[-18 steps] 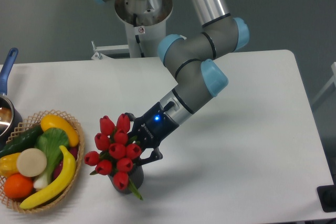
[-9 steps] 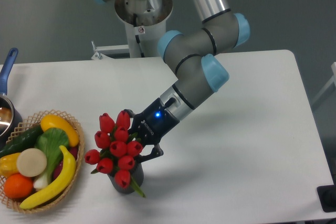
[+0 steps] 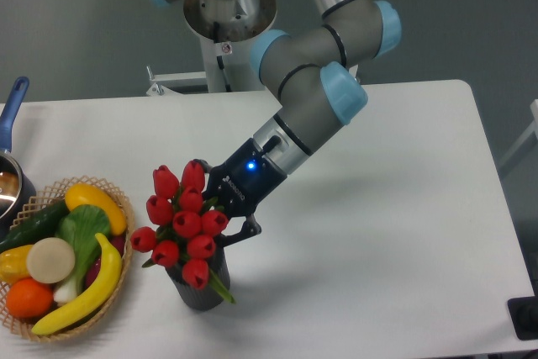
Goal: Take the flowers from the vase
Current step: 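Lift the gripped tulips up and out of the dark vase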
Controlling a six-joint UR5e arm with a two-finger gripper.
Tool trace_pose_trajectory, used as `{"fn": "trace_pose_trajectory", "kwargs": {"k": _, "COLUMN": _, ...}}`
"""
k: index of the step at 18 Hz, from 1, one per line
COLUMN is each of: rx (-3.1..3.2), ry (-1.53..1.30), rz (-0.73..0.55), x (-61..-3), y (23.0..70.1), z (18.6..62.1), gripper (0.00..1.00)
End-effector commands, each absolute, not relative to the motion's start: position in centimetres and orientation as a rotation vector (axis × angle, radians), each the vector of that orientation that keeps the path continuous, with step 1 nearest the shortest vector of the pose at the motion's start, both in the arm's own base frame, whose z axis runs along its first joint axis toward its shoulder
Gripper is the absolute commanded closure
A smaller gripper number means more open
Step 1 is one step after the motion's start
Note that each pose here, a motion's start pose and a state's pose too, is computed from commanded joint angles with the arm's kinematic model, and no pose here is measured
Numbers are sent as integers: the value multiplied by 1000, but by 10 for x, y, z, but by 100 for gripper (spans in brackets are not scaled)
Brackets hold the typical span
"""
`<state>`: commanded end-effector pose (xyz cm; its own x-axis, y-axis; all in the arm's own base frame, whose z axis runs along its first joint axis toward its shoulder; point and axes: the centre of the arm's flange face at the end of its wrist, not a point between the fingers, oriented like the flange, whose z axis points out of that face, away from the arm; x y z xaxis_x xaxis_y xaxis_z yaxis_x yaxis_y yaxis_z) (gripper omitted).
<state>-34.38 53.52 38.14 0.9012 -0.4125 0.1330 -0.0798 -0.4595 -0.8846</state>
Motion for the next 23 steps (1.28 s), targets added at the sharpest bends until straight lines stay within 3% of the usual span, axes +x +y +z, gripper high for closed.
{"fn": "trace_pose_trajectory", "kwargs": {"k": 23, "rx": -1956, "ry": 284, "rz": -353, "x": -345, "y": 534, "z": 493, "gripper": 52}}
